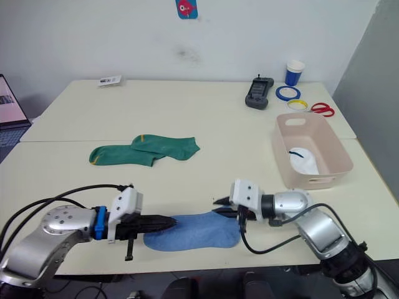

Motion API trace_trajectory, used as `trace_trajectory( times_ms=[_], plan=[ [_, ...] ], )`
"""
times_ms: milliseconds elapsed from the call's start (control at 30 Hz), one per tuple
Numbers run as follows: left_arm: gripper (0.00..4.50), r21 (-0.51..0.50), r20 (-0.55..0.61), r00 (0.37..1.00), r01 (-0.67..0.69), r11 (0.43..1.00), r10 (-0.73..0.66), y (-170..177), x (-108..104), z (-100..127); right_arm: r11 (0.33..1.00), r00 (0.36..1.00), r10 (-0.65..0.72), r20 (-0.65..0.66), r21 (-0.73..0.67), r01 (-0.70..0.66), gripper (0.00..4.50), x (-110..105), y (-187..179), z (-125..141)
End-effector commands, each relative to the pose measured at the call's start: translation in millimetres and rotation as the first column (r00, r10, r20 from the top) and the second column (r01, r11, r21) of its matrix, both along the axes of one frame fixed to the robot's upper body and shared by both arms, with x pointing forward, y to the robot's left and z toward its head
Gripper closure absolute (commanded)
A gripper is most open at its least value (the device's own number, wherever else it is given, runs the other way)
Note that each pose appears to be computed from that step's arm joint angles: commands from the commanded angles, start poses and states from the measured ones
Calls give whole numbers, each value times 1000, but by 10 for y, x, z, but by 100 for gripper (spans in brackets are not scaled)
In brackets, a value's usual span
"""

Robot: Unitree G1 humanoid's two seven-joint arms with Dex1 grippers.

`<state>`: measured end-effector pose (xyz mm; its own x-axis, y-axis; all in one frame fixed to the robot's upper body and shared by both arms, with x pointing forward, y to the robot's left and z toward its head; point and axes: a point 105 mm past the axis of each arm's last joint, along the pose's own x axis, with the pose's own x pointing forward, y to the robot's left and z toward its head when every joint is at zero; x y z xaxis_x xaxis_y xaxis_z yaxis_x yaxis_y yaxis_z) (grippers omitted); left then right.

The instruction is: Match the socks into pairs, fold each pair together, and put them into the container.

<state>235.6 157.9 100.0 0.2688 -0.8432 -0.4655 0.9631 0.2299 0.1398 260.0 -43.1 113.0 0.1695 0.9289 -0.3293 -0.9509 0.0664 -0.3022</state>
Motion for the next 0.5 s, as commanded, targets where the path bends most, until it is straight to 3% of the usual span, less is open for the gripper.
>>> trace_trajectory(
  times_ms=[33,267,500],
  plan=[
    [450,68,26,1000,-10,998,8,68,11,-133,999,998,41,42,-36,-40,447,-11,7,-59],
    [450,111,-14,988,-151,982,153,457,52,-326,984,999,-9,36,-180,15,447,27,-344,-441],
    [450,-5,-51,984,-170,985,170,468,10,-132,990,999,-8,39,-138,14,447,-14,-462,-259]
  ],
)
